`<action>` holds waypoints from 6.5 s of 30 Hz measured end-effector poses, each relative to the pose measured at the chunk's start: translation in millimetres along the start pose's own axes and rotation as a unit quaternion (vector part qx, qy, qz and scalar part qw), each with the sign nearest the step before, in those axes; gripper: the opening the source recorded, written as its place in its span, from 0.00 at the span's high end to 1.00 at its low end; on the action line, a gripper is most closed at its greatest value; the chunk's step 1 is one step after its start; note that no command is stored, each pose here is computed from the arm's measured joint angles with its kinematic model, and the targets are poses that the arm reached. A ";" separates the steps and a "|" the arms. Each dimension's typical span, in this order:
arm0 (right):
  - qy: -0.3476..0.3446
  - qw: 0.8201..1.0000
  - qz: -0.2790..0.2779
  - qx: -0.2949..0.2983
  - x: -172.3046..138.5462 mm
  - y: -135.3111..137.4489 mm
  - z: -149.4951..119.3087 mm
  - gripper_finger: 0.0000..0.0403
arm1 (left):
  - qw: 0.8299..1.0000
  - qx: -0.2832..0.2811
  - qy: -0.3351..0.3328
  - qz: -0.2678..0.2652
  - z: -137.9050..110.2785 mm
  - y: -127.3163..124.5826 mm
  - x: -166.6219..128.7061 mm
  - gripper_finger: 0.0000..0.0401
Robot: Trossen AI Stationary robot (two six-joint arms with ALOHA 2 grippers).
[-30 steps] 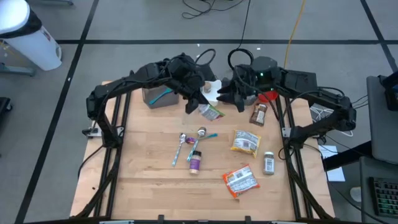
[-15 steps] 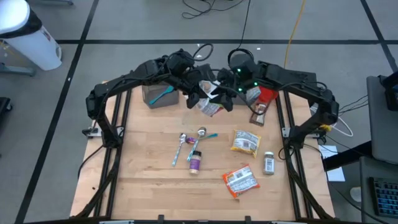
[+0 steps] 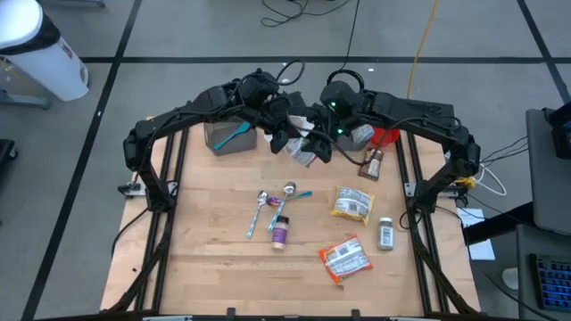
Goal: Pick & Place Food Item
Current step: Put the green noodle pack into the right black bin
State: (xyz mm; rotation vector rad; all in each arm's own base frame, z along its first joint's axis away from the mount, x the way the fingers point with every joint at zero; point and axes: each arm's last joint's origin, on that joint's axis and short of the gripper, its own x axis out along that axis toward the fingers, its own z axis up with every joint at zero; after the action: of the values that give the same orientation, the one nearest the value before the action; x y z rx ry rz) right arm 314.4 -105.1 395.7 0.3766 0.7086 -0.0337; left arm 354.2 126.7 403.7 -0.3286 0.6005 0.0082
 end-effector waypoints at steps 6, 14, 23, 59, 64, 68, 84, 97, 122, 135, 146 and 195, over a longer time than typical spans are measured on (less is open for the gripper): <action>0.004 1.000 0.000 0.003 3.2 -1.2 -0.2 0.63 | 1.000 -0.001 0.006 -0.003 -1.1 -0.2 0.2 1.00; 0.002 1.000 0.000 0.006 1.8 -3.1 0.2 0.73 | 1.000 0.004 0.007 -0.003 -1.4 0.0 0.3 1.00; -0.009 1.000 0.002 0.000 -4.9 0.1 5.5 0.77 | 1.000 0.006 0.023 0.004 -4.5 0.5 -0.1 1.00; 0.000 1.000 -0.026 -0.011 -11.7 1.1 5.7 0.75 | 1.000 0.017 0.001 -0.004 -0.2 -0.5 0.3 1.00; 0.008 1.000 -0.027 -0.010 -11.7 0.9 4.1 0.79 | 1.000 0.017 0.001 -0.005 0.0 -0.6 0.3 1.00; 0.023 0.999 -0.029 -0.012 -12.3 -0.8 1.1 0.88 | 1.000 0.017 -0.001 -0.005 0.2 -0.5 0.5 1.00; 0.010 0.999 -0.032 -0.014 -13.4 -4.7 3.8 1.00 | 1.000 0.017 -0.021 -0.002 4.2 -0.7 0.4 0.99; 0.029 0.998 -0.042 0.020 -14.8 -10.6 0.0 1.00 | 0.997 0.012 -0.067 0.026 13.6 25.1 -11.7 0.66; -0.060 0.946 -0.239 0.213 -69.2 -94.5 0.0 1.00 | 0.978 -0.120 -0.070 0.156 -12.0 103.6 -138.2 0.54; -0.026 0.891 -0.370 0.262 -66.0 -112.9 -19.3 1.00 | 0.995 -0.075 -0.057 -0.016 -34.8 119.3 -115.4 0.54; 0.027 0.884 -0.381 0.271 -33.9 -129.2 -49.6 1.00 | 0.992 -0.060 -0.051 -0.097 -69.8 94.2 -116.0 0.54; -0.059 0.822 -0.419 0.381 -7.1 -151.9 -122.2 1.00 | 0.993 -0.032 -0.093 -0.061 -65.9 56.4 -123.4 0.54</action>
State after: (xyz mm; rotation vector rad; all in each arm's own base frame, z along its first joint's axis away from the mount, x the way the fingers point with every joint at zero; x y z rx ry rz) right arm 208.4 -204.7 265.8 0.7934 0.6665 -1.2051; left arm 209.9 170.8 404.3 -0.4210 0.3959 -0.0590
